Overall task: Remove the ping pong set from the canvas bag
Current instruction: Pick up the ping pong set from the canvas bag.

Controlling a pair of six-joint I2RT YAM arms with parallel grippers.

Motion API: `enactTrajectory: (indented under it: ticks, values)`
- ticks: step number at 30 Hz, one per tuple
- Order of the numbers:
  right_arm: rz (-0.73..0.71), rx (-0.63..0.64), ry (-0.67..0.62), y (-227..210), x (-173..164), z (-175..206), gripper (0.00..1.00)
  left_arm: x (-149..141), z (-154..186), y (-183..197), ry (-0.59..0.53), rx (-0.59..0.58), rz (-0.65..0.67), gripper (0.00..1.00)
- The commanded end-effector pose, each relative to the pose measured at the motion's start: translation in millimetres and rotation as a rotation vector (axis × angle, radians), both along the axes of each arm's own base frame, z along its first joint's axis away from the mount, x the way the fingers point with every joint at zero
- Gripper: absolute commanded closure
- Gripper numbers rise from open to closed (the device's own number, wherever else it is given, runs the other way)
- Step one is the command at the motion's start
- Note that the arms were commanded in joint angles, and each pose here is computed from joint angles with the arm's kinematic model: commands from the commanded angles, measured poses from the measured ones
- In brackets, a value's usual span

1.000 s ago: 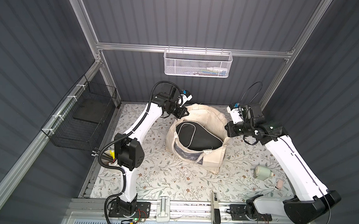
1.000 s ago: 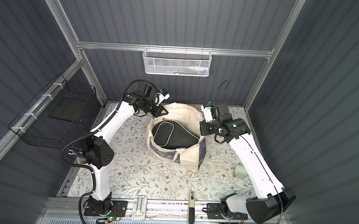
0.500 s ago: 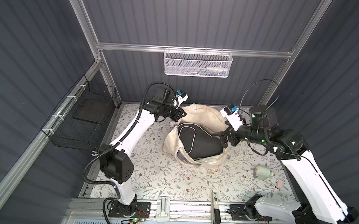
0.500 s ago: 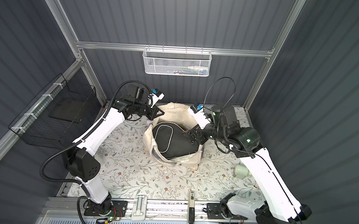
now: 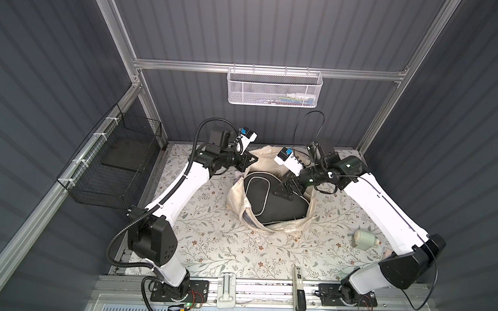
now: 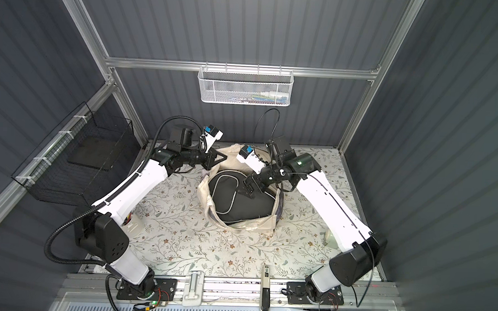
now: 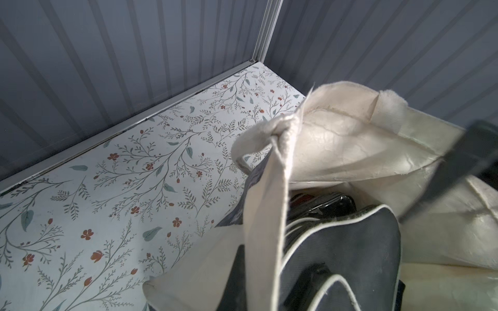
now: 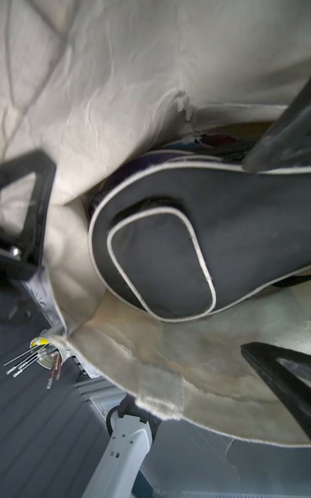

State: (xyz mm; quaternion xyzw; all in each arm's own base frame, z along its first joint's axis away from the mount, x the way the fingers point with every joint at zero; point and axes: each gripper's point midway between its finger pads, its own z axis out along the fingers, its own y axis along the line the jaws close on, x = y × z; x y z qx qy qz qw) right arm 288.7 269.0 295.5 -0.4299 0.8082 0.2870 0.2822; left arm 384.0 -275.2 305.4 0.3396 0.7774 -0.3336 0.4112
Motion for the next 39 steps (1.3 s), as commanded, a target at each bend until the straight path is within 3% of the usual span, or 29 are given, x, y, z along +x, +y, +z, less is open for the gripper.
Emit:
enactTrajectory:
  ticks: [1, 6, 13, 20, 30, 39]
  values:
    - [0.000, 0.061, 0.015, 3.4, 8.4, 9.7, 0.01, -21.0, 100.7, -5.0, -0.290, -0.198, -0.080, 1.00]
    - [0.026, 0.073, 0.097, 14.0, 12.8, -9.1, 0.01, -27.1, 91.2, -3.7, -0.282, -0.206, -0.086, 1.00]
    - [0.021, 0.087, 0.160, 22.2, 19.3, -27.3, 0.12, -27.5, 81.4, -4.6, -0.262, -0.206, -0.091, 1.00]
    - [-0.044, 0.036, 0.156, 19.7, 34.3, -43.5, 0.13, -29.1, 79.2, -6.7, -0.254, -0.215, -0.109, 1.00]
    - [0.001, 0.049, 0.247, 34.1, 28.2, -64.1, 0.16, -27.1, 78.6, -9.4, -0.252, -0.232, -0.119, 1.00]
    - [0.075, 0.118, 0.242, 35.4, -0.1, -32.1, 0.62, -20.1, 70.9, -10.4, -0.239, -0.219, -0.102, 1.00]
